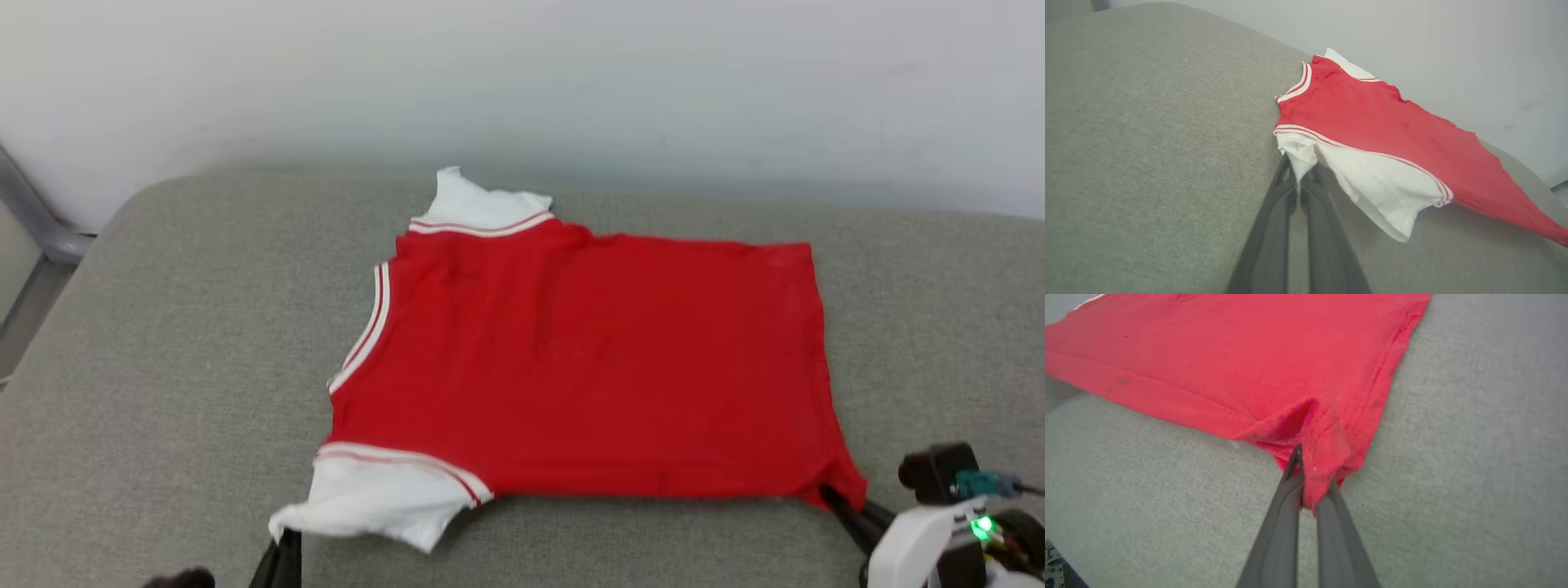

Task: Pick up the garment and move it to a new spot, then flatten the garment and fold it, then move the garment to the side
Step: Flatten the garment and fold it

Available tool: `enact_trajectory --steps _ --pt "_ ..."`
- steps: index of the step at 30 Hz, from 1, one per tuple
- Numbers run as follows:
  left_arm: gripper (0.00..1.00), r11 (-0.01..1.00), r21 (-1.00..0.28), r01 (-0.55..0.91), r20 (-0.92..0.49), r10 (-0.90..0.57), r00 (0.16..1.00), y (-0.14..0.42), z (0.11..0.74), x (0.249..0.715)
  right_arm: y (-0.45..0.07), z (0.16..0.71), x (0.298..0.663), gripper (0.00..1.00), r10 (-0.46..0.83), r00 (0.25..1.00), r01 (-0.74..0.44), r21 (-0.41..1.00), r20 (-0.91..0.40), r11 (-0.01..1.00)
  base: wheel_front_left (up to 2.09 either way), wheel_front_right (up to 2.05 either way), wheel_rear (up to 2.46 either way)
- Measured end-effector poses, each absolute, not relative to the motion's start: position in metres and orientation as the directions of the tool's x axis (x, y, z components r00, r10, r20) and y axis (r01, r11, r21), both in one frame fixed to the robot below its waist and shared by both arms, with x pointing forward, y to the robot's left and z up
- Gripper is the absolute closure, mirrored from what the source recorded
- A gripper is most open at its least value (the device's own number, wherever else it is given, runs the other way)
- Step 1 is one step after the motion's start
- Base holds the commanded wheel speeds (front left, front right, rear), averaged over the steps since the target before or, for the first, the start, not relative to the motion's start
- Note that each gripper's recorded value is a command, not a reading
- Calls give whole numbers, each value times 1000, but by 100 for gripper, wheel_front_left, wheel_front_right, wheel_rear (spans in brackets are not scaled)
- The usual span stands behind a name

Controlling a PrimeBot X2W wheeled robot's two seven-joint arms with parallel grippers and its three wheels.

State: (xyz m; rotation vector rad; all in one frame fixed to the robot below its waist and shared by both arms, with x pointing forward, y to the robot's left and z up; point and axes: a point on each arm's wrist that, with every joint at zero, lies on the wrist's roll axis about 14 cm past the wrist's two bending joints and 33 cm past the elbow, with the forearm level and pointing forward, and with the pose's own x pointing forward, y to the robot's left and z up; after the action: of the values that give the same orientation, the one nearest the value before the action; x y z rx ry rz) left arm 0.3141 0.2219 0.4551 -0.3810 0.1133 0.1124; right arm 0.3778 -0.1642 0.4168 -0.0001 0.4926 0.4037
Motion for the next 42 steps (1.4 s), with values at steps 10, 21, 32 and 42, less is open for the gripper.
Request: enact_trajectory --steps 10,21,32,42 --pt "100 885 -421 -198 -237 104 966 212 428 264 -181 401 322 100 352 770 -346 115 -533 931 0 0 0" --pt "100 926 -357 -124 -190 58 980 216 439 282 -173 405 320 100 356 769 -337 136 -532 931 0 0 0" --pt "100 970 -220 102 -96 -125 987 200 483 362 -169 428 350 100 360 798 -328 152 -484 932 0 0 0" --pt "100 969 -181 171 -163 -201 966 195 467 434 -172 418 390 100 330 792 -292 157 -514 944 0 0 0"
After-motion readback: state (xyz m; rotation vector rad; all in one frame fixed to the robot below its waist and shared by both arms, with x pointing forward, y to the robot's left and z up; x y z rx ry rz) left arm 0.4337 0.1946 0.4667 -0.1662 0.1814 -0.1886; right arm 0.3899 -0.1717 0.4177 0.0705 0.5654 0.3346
